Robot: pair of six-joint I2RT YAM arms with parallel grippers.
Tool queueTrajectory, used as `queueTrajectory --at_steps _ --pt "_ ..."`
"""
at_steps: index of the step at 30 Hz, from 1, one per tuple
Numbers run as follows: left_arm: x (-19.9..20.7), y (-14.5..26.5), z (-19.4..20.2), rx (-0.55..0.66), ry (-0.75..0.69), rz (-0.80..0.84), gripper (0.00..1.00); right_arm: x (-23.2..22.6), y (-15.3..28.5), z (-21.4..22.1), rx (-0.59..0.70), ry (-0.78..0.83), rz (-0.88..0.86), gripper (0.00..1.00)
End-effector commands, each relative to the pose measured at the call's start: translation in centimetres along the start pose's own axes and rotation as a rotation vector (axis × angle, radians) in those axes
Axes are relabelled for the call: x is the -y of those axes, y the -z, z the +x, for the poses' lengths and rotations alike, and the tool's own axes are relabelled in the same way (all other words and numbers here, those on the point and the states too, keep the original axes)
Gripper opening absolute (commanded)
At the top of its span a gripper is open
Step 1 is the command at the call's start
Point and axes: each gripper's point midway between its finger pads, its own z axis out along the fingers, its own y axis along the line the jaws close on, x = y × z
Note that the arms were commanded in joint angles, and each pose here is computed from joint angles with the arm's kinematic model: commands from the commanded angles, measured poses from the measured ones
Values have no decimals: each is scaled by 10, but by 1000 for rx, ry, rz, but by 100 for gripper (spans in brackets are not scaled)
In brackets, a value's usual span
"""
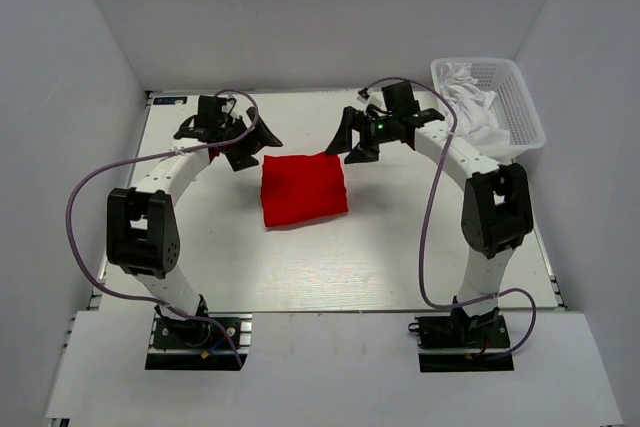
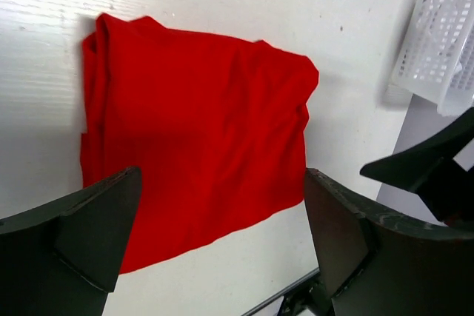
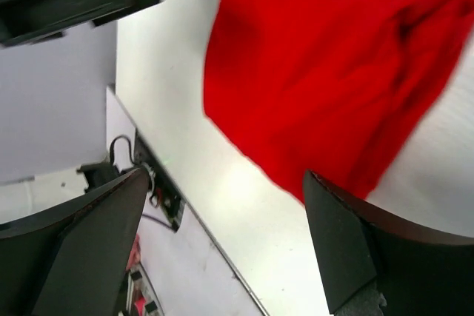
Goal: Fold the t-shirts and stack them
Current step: Fold the long partially folded tshirt into a neat square, then smooth out wrinkles on the folded tshirt
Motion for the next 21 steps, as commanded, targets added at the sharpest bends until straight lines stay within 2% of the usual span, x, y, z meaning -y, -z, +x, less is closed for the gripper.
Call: queueTrajectory --at_steps 1,3,4,8,14,16,21 --pt "24 9 1 15 -34 107 100 -33 -1 11 -10 90 -106 90" --pt "33 4 15 -29 -29 148 100 -46 -12 23 -49 106 -168 90" --pt "34 2 18 -34 -35 170 100 -35 -23 37 -89 47 -162 90" --pt "31 -12 48 -117 -16 171 100 -38 -45 64 -158 11 -209 90" --pt "-14 -29 97 -217 29 69 100 10 -65 100 -210 -125 -167 90" --pt "-26 -36 107 -243 45 44 100 37 -73 103 -209 -168 -134 90" --pt "-54 -51 125 -306 65 -29 100 68 -79 107 -224 -196 -119 90"
